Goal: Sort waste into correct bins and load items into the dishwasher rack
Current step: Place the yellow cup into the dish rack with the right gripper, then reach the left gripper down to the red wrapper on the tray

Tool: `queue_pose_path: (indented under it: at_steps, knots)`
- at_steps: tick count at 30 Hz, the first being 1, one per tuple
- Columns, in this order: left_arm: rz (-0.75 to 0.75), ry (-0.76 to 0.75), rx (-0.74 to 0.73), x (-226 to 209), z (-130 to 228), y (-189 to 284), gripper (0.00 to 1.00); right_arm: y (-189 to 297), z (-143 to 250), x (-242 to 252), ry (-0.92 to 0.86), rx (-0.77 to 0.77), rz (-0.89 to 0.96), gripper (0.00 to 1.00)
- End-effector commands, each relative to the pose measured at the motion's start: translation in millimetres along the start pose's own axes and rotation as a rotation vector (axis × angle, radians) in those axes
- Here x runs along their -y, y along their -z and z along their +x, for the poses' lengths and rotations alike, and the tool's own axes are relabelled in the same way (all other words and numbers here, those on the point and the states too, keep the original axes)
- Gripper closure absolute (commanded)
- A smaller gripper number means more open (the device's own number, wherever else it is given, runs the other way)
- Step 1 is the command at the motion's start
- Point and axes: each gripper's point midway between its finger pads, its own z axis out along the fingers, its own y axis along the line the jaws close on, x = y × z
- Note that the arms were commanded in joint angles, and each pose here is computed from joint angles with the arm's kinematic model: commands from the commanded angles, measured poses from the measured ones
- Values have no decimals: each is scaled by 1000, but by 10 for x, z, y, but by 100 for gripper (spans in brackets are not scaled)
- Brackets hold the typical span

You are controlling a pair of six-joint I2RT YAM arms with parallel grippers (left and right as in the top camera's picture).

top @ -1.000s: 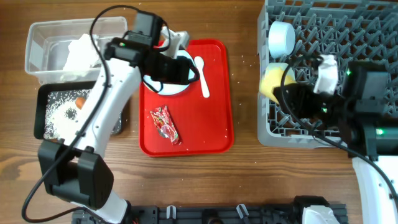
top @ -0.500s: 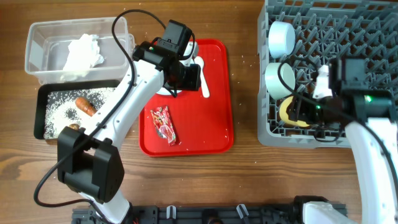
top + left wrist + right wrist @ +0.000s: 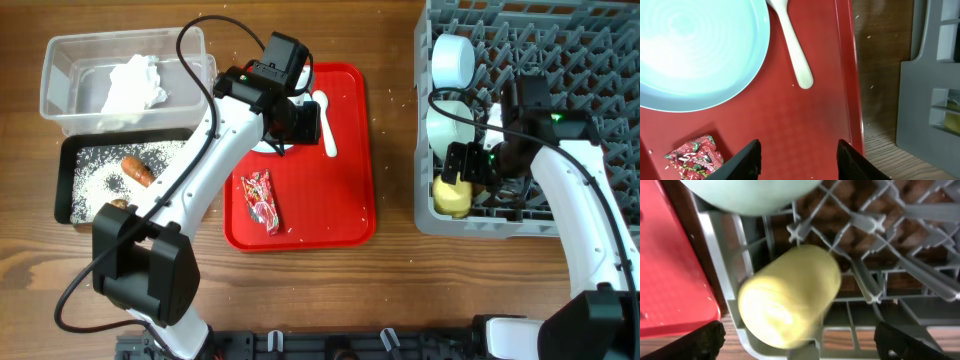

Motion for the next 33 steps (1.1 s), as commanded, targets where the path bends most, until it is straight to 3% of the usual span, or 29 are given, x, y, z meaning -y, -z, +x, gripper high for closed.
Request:
queue_pose_path:
  at_steps: [1,8,11,15,21,26,33]
  knots:
    - [-11,7,5,-8,-26,-8,52,128,-152,-148,11,50,-62,1]
    - [-41,36,-48,-101,206,276,55,777,-329,-496,84,210,-170,2]
    - [-169,253,-51,-404,367,541,55,911,-267,-719,159,255,-199,3]
    - [-223,314,-127,-517,601,595,54,858,-198,-983,243,245,-220,3]
    - [-344,411,-185,-817,995,133,50,733,-198,-1129,289,221,-214,3]
    - [-313,394,-130,-943,1087,-344,29,718,-207,-1104,285,220,-200,3]
    - [-266,339,-47,-1052,1169,-749,32,709,-176,-1089,283,206,-195,3]
